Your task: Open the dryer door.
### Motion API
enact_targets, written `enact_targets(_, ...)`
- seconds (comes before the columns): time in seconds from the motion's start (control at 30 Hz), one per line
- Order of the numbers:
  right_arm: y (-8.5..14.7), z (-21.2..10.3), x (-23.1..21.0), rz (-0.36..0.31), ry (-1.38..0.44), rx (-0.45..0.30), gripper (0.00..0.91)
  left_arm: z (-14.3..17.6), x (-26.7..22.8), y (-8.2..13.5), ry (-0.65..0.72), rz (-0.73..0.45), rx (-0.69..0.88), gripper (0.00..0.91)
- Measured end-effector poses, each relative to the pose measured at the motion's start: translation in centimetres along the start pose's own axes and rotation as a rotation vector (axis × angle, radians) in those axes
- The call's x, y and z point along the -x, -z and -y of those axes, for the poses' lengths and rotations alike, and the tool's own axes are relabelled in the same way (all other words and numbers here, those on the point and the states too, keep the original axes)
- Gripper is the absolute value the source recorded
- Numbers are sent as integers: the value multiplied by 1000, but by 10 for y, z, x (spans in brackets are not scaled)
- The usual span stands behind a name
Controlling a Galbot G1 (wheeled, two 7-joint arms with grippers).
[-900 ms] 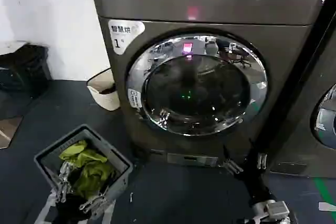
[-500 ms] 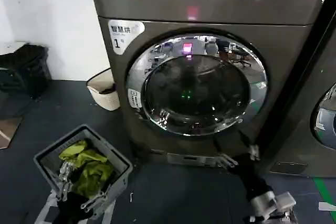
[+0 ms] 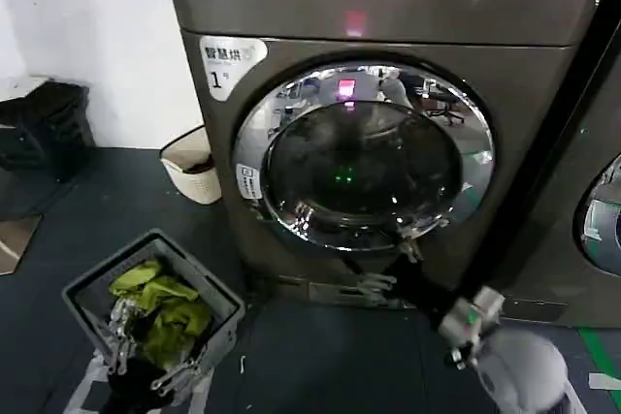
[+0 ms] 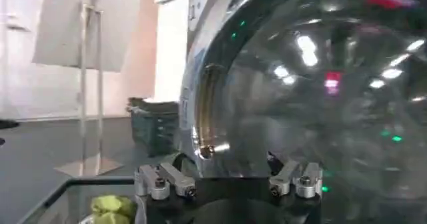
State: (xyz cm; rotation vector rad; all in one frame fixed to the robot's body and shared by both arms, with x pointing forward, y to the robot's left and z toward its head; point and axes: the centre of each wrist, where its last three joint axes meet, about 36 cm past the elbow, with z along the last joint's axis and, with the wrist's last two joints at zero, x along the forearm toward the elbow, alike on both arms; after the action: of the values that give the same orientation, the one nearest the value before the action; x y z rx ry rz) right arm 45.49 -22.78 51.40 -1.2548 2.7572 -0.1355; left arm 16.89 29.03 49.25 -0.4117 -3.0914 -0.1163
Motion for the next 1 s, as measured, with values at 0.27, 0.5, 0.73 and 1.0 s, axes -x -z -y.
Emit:
enact_targets(0.27, -9, 14, 53, -20, 50, 8, 907, 1, 1, -1, 3, 3, -5, 907)
enact_targets(0.5, -16, 10, 93, -29, 107, 11, 907, 0, 1, -2, 5, 1, -6, 907)
enact_targets(0.73, -20, 10, 121, -20, 138, -1, 907, 0, 1, -3, 7, -2, -9, 907)
enact_targets(1.0, -23, 9, 146, -17, 155, 9, 907, 1, 1, -3, 13, 0, -14, 907)
